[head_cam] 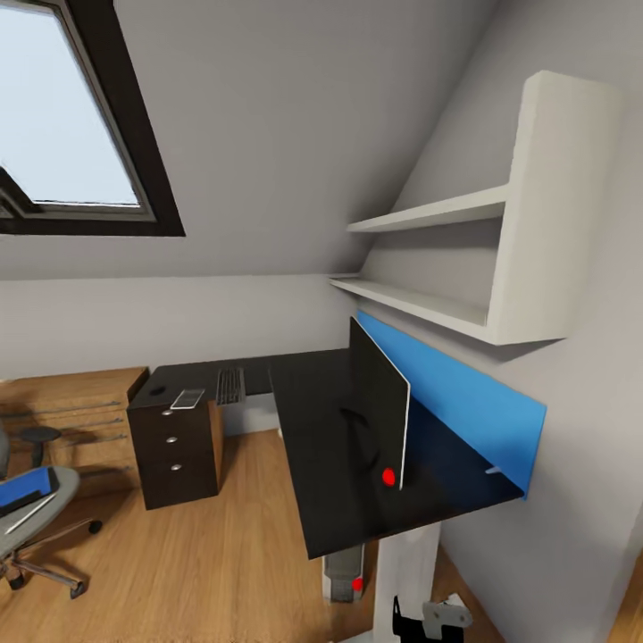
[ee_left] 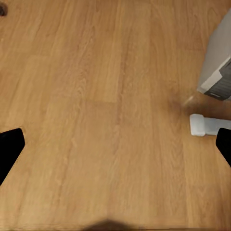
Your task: In the bedroom, organize the workspace by keeping the computer under the desk, ensuring the monitor is on the desk, placing the keyboard on the desk next to the monitor, placing the mouse on the desk next to the keyboard, moving the folder from the swivel chair onto the desk next to the mouse, stacking the notebook on top of the folder with the pen on top of the notebook, and positioning the swivel chair next to the desk.
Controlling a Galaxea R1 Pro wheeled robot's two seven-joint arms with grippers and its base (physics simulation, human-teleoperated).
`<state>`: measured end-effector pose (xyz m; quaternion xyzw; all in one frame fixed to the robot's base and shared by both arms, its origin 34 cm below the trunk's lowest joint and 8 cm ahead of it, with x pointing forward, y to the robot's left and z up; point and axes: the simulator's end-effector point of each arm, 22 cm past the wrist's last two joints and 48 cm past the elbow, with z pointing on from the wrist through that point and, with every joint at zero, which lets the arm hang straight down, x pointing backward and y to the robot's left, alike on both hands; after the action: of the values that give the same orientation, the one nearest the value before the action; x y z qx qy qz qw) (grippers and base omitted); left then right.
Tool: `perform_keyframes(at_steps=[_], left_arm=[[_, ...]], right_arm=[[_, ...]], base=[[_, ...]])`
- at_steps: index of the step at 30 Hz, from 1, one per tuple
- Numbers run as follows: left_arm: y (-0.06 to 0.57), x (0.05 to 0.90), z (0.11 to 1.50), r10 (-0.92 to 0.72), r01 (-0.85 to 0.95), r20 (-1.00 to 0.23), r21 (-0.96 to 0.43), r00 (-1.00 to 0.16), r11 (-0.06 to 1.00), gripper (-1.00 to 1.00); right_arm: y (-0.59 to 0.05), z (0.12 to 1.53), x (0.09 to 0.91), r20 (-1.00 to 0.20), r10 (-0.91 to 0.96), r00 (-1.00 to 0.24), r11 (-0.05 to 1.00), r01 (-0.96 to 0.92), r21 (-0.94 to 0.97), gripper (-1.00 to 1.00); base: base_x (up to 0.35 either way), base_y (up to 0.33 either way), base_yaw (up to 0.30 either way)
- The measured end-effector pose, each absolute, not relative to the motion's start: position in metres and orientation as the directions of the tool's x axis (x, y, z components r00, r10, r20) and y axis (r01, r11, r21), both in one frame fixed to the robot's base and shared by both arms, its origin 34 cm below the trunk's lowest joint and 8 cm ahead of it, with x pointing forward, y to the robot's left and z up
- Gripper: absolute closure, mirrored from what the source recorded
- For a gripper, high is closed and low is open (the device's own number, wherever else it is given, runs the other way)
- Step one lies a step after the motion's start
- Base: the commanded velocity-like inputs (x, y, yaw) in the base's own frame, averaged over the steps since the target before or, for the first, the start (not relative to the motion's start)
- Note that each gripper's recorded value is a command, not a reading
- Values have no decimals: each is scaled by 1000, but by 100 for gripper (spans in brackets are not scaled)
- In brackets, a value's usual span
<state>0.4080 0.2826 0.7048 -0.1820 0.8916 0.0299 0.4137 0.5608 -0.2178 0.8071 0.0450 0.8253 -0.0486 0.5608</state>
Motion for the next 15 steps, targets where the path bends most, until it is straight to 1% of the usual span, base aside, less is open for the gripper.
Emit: perform_keyframes(at_steps=[4,9,12,15], left_arm=[[284,398,698,-294,-348,-735,-84,-611,934,-100],[284,393,693,-291,-347,-726,-77,-623,935,-100],[284,391,692,-291,-347,-723,-75,-627,935,-100],[284,390,691,-291,-348,-720,-73,-630,935,-100]], right_arm=[[-230,806,560,-929,7,-370,990,135,-46,-100],[-235,804,559,-927,2,-375,989,135,-52,-100],[-235,802,559,-926,1,-379,989,135,-54,-100],[-236,800,558,-924,1,-382,989,134,-55,-100]], base=[[29,0,285],[80,-32,252],[45,-164,206],[17,-250,151]])
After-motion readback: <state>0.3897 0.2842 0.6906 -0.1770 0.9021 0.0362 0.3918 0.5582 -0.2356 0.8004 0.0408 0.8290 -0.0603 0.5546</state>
